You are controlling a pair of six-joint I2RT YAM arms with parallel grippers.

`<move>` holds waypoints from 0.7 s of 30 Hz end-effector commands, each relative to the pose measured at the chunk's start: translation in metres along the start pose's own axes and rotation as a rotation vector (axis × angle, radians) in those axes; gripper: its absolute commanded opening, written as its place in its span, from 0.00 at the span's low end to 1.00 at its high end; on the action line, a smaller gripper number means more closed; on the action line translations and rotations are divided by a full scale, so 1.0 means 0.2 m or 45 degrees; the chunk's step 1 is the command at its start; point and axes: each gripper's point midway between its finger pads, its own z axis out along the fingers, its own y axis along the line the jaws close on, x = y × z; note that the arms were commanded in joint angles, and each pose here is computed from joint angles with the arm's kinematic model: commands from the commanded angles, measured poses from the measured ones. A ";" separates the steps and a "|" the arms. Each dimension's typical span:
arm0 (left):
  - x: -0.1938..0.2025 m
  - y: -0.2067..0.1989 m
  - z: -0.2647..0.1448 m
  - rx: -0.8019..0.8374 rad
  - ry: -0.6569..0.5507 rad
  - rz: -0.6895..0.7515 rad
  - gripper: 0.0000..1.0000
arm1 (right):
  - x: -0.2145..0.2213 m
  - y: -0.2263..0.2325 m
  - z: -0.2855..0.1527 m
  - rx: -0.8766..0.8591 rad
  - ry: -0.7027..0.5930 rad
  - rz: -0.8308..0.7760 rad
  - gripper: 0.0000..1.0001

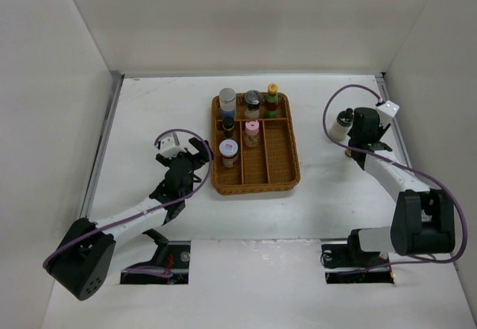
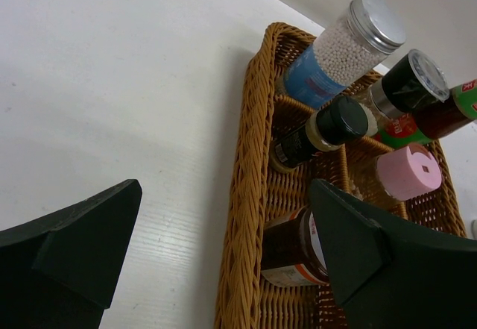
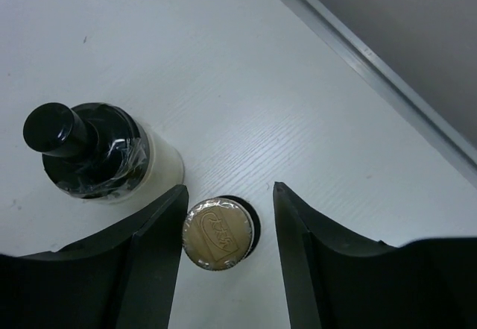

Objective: Organize the condiment bottles

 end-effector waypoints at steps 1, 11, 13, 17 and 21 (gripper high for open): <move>-0.05 -0.07 0.01 0.048 -0.039 -0.057 1.00 | -0.10 0.07 0.00 -0.049 -0.041 0.066 0.48; -0.05 -0.07 0.00 0.052 -0.041 -0.059 1.00 | -0.30 0.19 -0.32 -0.113 -0.254 0.014 0.25; -0.06 -0.07 0.00 0.050 -0.042 -0.059 1.00 | -0.32 0.30 -0.46 -0.228 -0.280 -0.005 0.24; -0.06 -0.06 0.01 0.041 -0.049 -0.062 1.00 | -0.37 0.56 -0.74 -0.492 -0.319 0.001 0.25; -0.07 -0.05 0.01 0.031 -0.055 -0.060 1.00 | -0.38 0.85 -1.03 -0.772 -0.335 0.013 0.26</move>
